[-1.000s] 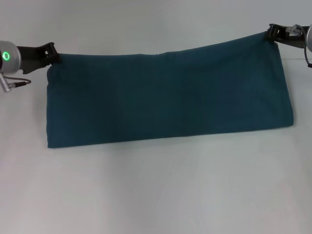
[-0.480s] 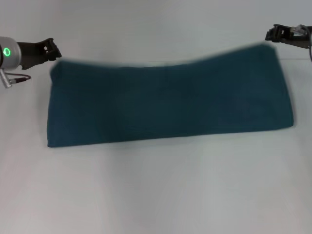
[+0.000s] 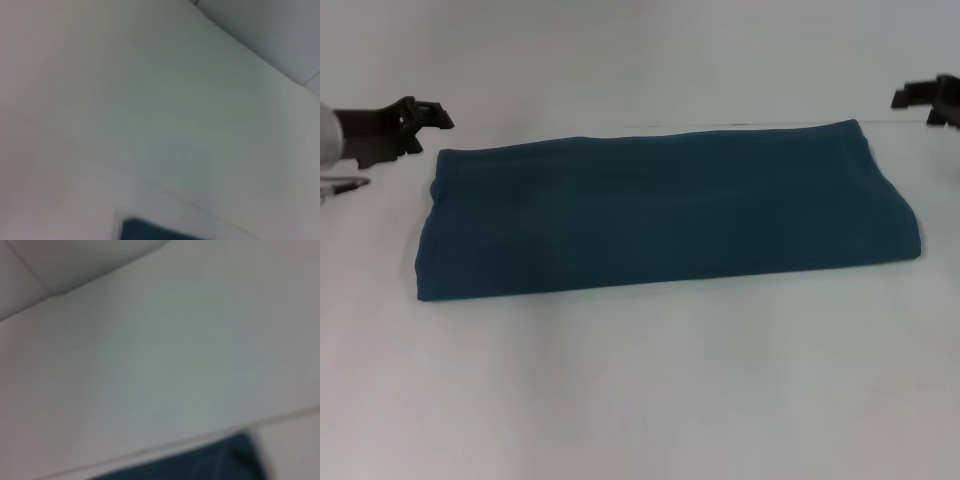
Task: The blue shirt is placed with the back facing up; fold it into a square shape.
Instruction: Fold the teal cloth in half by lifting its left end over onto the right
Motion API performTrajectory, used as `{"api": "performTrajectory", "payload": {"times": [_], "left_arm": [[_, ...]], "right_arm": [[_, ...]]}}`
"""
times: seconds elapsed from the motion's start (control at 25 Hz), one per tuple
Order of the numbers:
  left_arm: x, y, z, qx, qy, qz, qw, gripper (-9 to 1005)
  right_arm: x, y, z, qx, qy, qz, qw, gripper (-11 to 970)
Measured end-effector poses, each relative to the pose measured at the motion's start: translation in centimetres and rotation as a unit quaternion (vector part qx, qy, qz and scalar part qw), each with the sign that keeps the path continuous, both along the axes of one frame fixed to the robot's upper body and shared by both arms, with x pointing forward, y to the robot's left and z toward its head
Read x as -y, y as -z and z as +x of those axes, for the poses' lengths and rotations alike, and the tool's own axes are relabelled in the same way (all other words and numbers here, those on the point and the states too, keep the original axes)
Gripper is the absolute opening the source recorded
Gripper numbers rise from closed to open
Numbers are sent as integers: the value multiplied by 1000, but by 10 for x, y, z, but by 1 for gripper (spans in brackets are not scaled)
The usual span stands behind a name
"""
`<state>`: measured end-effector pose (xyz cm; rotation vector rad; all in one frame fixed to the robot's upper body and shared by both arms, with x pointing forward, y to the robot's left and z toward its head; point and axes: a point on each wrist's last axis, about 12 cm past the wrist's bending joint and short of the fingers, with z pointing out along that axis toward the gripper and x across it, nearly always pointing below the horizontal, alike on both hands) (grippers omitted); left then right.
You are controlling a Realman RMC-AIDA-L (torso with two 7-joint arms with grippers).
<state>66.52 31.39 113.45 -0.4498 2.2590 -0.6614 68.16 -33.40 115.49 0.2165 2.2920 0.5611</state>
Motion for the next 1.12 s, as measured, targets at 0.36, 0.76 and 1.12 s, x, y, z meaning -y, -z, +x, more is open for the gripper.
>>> {"api": "performTrajectory", "payload": {"times": [0.36, 0.76, 1.12], "left_arm": [[-33, 10, -77, 0, 53, -189, 981, 640], [-56, 46, -143, -35, 10, -304, 952, 823], [-53, 74, -154, -66, -62, -329, 940, 806]], "right_arm": [[40, 25, -105, 19, -76, 265, 961, 639], [58, 54, -176, 44, -71, 368, 926, 644], [54, 54, -172, 38, -82, 358, 929, 644]]}}
